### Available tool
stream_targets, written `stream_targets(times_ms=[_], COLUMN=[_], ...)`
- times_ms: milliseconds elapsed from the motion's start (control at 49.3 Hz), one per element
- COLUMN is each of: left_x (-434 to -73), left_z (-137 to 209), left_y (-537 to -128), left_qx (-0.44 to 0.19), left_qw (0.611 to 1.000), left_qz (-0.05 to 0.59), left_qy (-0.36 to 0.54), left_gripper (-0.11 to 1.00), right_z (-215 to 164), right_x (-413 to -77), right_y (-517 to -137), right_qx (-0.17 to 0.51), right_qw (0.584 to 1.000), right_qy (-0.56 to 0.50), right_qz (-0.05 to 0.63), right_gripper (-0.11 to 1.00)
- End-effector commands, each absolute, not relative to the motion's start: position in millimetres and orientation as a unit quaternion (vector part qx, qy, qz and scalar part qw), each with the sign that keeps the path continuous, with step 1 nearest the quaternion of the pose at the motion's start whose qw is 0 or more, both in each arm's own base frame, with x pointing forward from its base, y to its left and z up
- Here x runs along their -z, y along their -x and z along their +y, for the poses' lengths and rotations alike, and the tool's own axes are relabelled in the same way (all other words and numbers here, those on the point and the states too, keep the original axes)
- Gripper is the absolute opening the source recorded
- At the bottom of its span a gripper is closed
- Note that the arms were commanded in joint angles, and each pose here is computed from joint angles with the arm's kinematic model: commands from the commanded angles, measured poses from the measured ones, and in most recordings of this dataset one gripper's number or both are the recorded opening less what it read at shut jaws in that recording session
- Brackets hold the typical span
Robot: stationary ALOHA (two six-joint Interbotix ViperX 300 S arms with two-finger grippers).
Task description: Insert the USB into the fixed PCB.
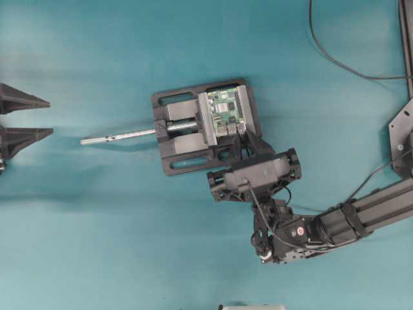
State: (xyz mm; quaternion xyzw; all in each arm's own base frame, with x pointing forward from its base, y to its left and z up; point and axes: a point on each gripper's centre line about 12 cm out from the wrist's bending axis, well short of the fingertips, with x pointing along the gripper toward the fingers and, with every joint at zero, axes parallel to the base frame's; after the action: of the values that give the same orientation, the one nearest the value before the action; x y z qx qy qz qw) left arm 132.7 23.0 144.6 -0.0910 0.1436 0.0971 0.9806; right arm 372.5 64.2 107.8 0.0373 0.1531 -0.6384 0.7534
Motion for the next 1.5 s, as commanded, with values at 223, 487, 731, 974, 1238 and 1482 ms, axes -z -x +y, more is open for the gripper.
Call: stream_targets(times_ms=[223, 487, 731, 974, 1238, 1482], left_x=[-148, -149, -148, -149, -149, -148], left_z=[23, 23, 23, 23, 23, 23], left_y=[-135, -135, -135, -135, -135, -135], left_qx=[-0.097, -0.097, -0.098, -0.097, -0.097, -0.097], left_qw=[0.981, 0.981, 0.981, 0.981, 0.981, 0.981], left_qz=[0.140, 0.139, 0.140, 0.140, 0.140, 0.140], left_qy=[0.094, 0.093, 0.094, 0.094, 0.094, 0.094], left_gripper=[0.78, 0.78, 0.78, 0.78, 0.78, 0.78], right_z=[72, 80, 84, 73, 55, 33], right_x=[-129, -134, -147, -169, -174, -181], right_y=[-378, -380, -378, -357, -330, -305], right_qx=[0.651, 0.650, 0.642, 0.626, 0.559, 0.492], right_qw=[0.740, 0.741, 0.744, 0.753, 0.801, 0.845], right_qy=[-0.060, -0.065, -0.067, -0.060, -0.062, -0.064], right_qz=[0.156, 0.156, 0.174, 0.195, 0.205, 0.200], right_gripper=[0.39, 0.39, 0.39, 0.38, 0.38, 0.38])
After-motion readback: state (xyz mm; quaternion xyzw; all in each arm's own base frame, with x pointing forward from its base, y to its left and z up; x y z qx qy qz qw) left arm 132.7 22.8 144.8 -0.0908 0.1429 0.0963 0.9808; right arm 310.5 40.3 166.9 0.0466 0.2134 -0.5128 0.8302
